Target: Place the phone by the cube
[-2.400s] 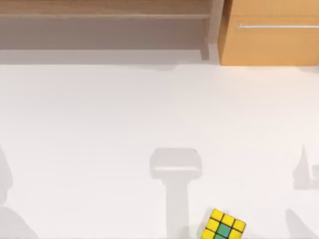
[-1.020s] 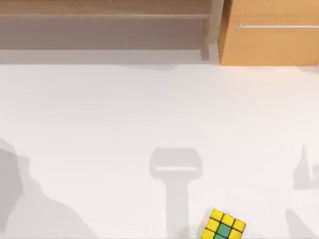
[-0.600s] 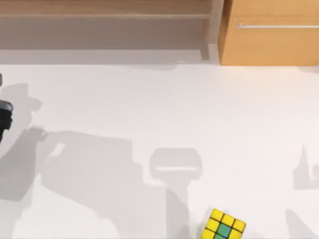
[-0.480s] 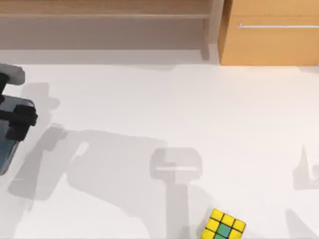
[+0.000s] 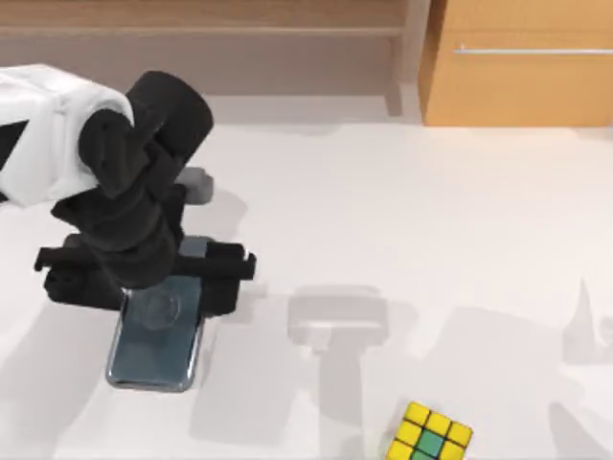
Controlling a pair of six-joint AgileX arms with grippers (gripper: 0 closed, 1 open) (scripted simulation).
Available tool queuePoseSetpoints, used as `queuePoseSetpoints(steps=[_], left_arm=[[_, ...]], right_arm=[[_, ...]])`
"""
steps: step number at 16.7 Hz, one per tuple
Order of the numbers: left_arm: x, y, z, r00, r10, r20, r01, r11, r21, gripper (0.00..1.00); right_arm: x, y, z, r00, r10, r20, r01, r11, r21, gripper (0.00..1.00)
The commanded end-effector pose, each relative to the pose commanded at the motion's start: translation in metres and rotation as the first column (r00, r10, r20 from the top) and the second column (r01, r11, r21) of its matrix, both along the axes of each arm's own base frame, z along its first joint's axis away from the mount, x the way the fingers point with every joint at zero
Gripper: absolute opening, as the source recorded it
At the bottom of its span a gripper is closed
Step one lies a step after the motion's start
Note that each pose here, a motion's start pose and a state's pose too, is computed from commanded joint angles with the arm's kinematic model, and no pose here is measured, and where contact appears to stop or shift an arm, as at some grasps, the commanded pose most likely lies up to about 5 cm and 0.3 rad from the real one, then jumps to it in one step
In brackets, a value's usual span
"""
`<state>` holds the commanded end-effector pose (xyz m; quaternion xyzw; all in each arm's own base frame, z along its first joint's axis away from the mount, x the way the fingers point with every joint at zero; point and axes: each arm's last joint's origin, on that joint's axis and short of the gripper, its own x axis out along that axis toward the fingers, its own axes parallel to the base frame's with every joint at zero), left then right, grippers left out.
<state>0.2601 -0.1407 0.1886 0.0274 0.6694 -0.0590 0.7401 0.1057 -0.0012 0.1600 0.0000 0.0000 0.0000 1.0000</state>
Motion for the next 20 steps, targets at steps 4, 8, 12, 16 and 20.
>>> queuePoseSetpoints(steps=[4,8,12,16,20], left_arm=[[-0.041,-0.05,-0.005,0.998,0.048,-0.047,-0.047,0.999,0.01,0.0],[-0.078,-0.079,-0.009,0.994,0.085,-0.075,-0.082,0.996,0.033,0.0],[-0.097,-0.09,-0.011,0.991,0.103,-0.085,-0.099,0.994,0.049,0.0],[-0.098,-0.091,-0.012,0.991,0.104,-0.086,-0.1,0.994,0.05,0.0],[-0.096,-0.091,-0.01,0.991,0.105,-0.082,-0.102,0.994,0.043,0.0]], right_arm=[[0.0,0.0,0.0,1.0,0.0,0.0,0.0,1.0,0.0,1.0],[0.0,0.0,0.0,1.0,0.0,0.0,0.0,1.0,0.0,1.0],[0.0,0.0,0.0,1.0,0.0,0.0,0.0,1.0,0.0,1.0],[0.0,0.0,0.0,1.0,0.0,0.0,0.0,1.0,0.0,1.0],[0.0,0.0,0.0,1.0,0.0,0.0,0.0,1.0,0.0,1.0]])
